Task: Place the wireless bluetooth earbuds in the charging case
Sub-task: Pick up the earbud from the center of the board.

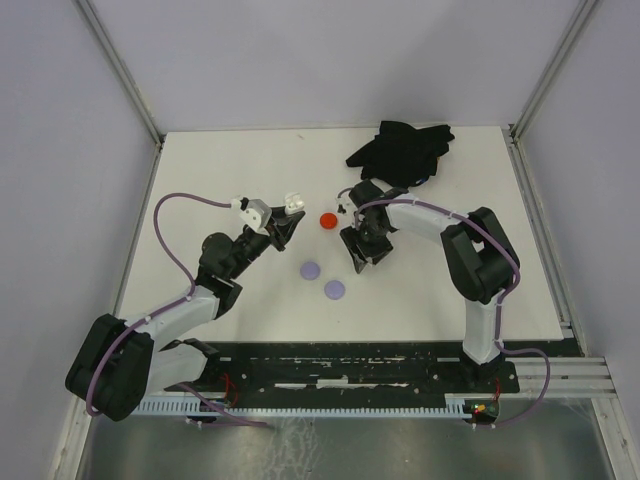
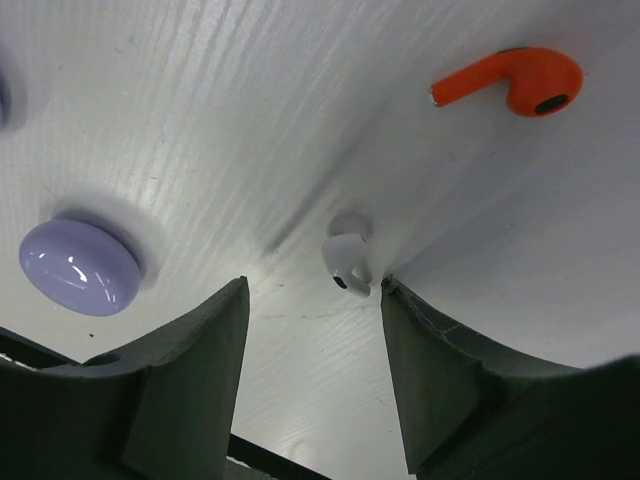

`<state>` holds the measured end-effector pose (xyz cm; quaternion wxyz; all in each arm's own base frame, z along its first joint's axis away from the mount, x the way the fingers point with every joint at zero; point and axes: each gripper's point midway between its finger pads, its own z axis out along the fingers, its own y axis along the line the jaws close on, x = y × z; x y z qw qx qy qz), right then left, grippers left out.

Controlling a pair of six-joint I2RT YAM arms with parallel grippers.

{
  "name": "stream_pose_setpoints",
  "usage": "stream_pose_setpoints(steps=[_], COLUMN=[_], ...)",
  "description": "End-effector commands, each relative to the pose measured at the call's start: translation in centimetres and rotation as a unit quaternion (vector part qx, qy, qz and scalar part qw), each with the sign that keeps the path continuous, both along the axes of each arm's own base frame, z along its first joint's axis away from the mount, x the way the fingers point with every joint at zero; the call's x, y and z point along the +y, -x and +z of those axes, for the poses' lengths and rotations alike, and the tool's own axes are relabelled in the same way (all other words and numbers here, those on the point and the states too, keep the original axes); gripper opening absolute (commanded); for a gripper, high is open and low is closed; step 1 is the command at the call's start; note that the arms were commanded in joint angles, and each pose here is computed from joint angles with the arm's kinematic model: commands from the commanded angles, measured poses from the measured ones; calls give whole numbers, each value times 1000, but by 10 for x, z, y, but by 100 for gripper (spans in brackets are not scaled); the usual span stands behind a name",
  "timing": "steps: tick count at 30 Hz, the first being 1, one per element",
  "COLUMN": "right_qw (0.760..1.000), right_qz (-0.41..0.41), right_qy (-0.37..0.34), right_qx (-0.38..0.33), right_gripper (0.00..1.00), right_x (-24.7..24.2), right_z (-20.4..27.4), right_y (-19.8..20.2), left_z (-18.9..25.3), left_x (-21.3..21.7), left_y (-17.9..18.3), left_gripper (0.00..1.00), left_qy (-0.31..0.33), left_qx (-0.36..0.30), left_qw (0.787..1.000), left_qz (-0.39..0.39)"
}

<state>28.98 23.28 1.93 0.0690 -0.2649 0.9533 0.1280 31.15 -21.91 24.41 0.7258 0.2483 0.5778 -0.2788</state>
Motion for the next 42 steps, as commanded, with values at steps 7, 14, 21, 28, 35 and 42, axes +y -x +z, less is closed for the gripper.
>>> stream_pose_setpoints(steps=[7, 14, 21, 28, 35, 42], right_qw=[993, 986, 982, 978, 983, 985], right_qz=[59, 117, 138, 142, 105, 22], right_qy=[69, 84, 105, 130, 105, 47], right_qx=[-72, -82, -76, -78, -105, -166], right_gripper=[55, 47, 38, 26, 19, 18], right_x=[-4, 3, 2, -6, 0, 11], right_z=[9, 3, -6, -8, 20, 86], right_y=[-27, -28, -28, -26, -28, -35], left_z=[27, 26, 26, 26, 30, 40], left_x=[-2, -2, -3, -4, -4, -4], left_y=[-4, -3, -3, -2, 1, 8], left_gripper=[3, 3, 3, 3, 3, 3], left_qy=[3, 2, 2, 1, 7, 17], left_qx=[-42, -42, -42, -42, -49, -69], left_qw=[999, 999, 999, 999, 999, 997], left_qz=[7, 5, 4, 2, -2, -12])
